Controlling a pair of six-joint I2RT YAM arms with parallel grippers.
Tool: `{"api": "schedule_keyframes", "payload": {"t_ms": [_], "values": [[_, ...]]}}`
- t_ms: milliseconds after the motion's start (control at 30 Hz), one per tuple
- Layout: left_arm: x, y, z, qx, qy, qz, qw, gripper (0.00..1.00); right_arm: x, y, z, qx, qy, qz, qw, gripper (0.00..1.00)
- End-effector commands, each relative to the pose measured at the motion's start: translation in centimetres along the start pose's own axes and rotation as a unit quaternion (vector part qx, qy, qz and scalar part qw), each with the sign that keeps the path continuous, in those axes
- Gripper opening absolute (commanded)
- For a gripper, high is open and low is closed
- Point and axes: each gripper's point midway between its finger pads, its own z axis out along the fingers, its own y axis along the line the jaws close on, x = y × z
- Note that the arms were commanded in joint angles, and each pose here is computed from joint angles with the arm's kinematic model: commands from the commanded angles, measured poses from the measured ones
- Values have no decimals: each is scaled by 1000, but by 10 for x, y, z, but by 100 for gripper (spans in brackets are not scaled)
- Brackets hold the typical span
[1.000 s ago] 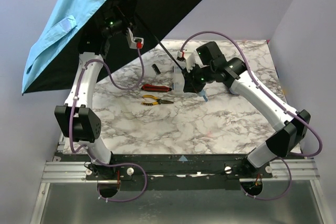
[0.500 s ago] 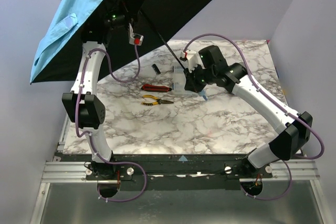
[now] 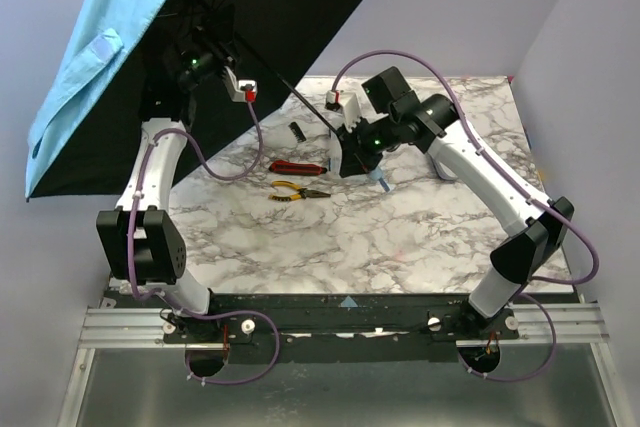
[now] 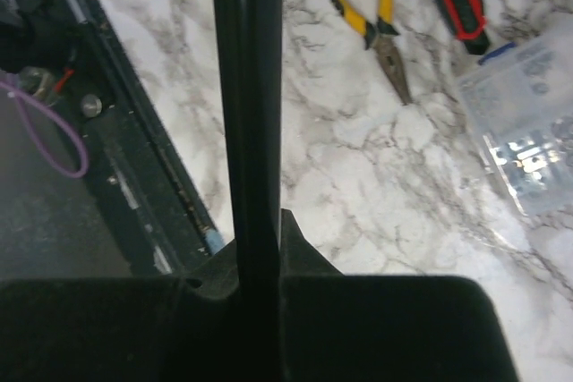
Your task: Open the umbrella
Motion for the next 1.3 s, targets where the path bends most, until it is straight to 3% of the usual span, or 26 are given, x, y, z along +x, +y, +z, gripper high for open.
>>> {"api": "schedule_keyframes", "payload": {"t_ms": [0, 67, 133, 367, 400, 600, 667, 767, 933, 1100, 1267], "values": [[68, -18, -45, 33, 203, 17, 978, 46, 6, 47, -28, -94, 10, -2, 996, 0], [48, -17, -33, 29, 175, 9, 984, 48, -2, 47, -27, -93, -8, -2, 996, 0], [28, -18, -26, 33, 144, -2, 989, 60, -6, 46, -24, -94, -18, 0, 995, 0], [-48, -19, -23, 34, 41, -22, 998, 70, -22, 43, -22, -82, -79, -12, 993, 0], [-55, -19, -25, 35, 33, -25, 999, 85, -23, 43, -20, -82, -84, -11, 993, 0], [-84, -5, -41, 26, -6, -75, 997, 88, -38, 41, -14, -84, -128, -11, 988, 0], [-97, -1, -48, 28, -30, -94, 995, 95, -46, 40, -13, -85, -145, -9, 986, 0], [-116, 9, -61, 18, -56, -131, 990, 97, -59, 37, -16, -70, -180, -2, 981, 0], [-128, 28, -84, -7, -46, -236, 971, 98, -61, 26, -32, -15, -243, 18, 970, 0], [-120, 17, -100, -11, 14, -327, 945, 98, -33, 3, -41, 68, -279, 97, 953, 0], [-117, 1, -112, -15, 61, -421, 905, 98, 12, -30, -45, 169, -284, 166, 929, 0]]}}
